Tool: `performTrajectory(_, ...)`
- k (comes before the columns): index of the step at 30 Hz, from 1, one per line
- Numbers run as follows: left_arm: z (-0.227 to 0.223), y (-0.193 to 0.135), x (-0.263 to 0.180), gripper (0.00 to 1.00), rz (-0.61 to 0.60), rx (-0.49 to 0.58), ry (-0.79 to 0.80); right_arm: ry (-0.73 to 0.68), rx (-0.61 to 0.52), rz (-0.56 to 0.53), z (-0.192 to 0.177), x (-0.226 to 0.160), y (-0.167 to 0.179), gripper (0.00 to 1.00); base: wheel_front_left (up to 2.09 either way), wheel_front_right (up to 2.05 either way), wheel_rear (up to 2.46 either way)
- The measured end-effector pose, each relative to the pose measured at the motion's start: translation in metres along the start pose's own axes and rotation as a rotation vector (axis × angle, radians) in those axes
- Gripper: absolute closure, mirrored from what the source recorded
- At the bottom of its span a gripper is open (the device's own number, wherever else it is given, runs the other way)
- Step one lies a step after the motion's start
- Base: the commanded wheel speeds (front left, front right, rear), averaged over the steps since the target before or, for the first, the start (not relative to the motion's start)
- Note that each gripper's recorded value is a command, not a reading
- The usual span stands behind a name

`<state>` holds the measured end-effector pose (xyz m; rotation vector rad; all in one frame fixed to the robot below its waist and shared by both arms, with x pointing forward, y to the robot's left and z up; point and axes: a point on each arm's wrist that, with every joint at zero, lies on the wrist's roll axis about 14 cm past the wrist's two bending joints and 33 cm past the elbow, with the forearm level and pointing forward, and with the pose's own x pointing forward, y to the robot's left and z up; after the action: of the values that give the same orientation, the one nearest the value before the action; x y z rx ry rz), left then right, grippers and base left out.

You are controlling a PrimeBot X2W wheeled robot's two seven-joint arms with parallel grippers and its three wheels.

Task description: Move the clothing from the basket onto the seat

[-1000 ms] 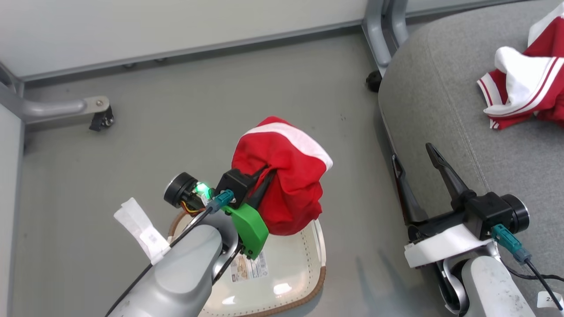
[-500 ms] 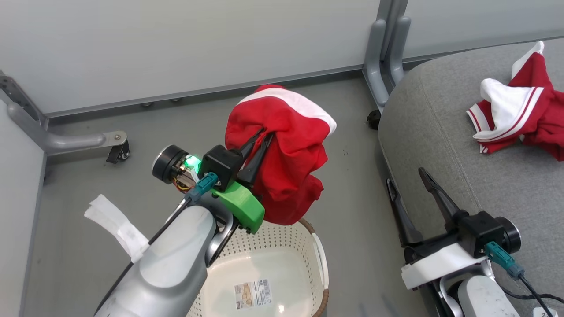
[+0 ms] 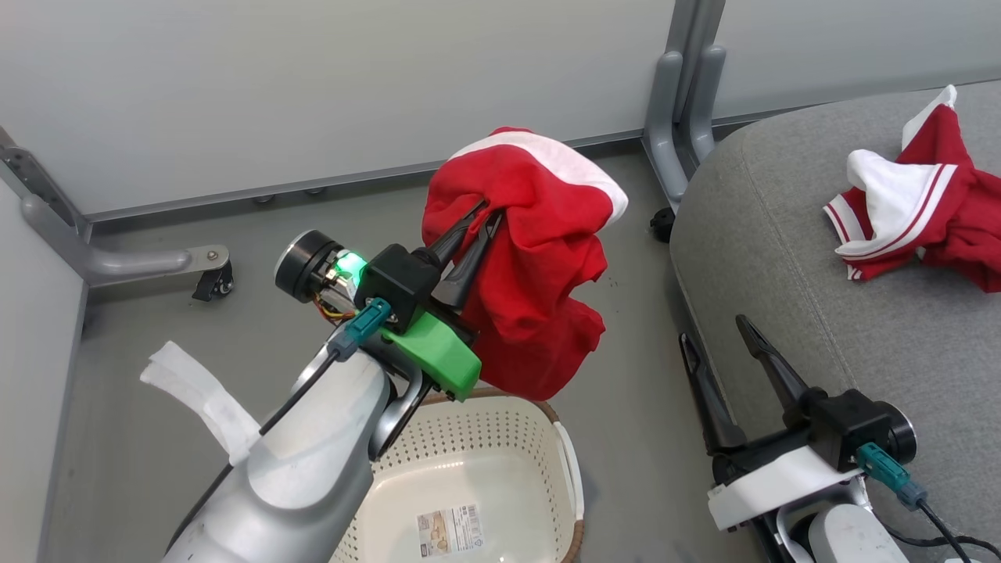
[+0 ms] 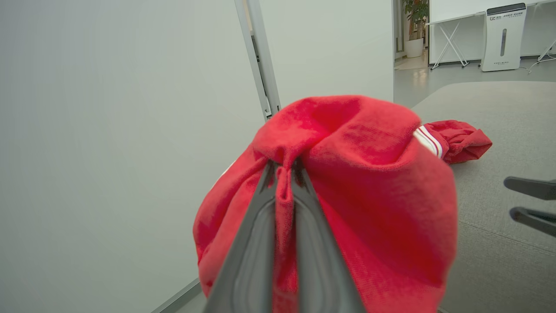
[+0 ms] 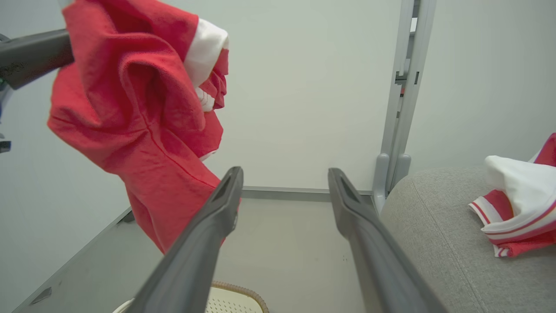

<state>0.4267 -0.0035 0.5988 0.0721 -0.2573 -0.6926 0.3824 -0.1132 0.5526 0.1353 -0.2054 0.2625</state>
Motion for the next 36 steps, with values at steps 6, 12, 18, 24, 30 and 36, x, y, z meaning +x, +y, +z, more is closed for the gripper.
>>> performTrajectory(6, 0.000, 0.000, 0.002, 1.00, -0.008, -0.001, -0.005, 0.007, 0.043, 0.038, -0.004, 0.002, 0.014, 0.00, 0.00, 0.00, 0.00)
performTrajectory(12, -0.002, -0.001, 0.003, 1.00, -0.014, -0.003, -0.002, 0.016, 0.101, 0.124, -0.008, 0.008, 0.045, 0.00, 0.00, 0.00, 0.00)
performTrajectory(18, -0.006, -0.002, 0.005, 1.00, -0.024, -0.008, 0.002, -0.001, 0.173, 0.203, -0.003, 0.022, 0.071, 0.00, 0.00, 0.00, 0.00)
performTrajectory(24, -0.011, -0.005, 0.006, 1.00, -0.034, -0.019, 0.010, -0.015, 0.210, 0.262, 0.001, 0.037, 0.088, 0.00, 0.00, 0.00, 0.00)
performTrajectory(30, -0.015, -0.007, 0.007, 1.00, -0.045, -0.027, 0.017, -0.015, 0.236, 0.300, 0.001, 0.048, 0.098, 0.00, 0.00, 0.00, 0.00)
performTrajectory(36, -0.017, -0.013, 0.009, 1.00, -0.062, -0.040, 0.014, -0.008, 0.260, 0.318, -0.001, 0.059, 0.103, 0.00, 0.00, 0.00, 0.00)
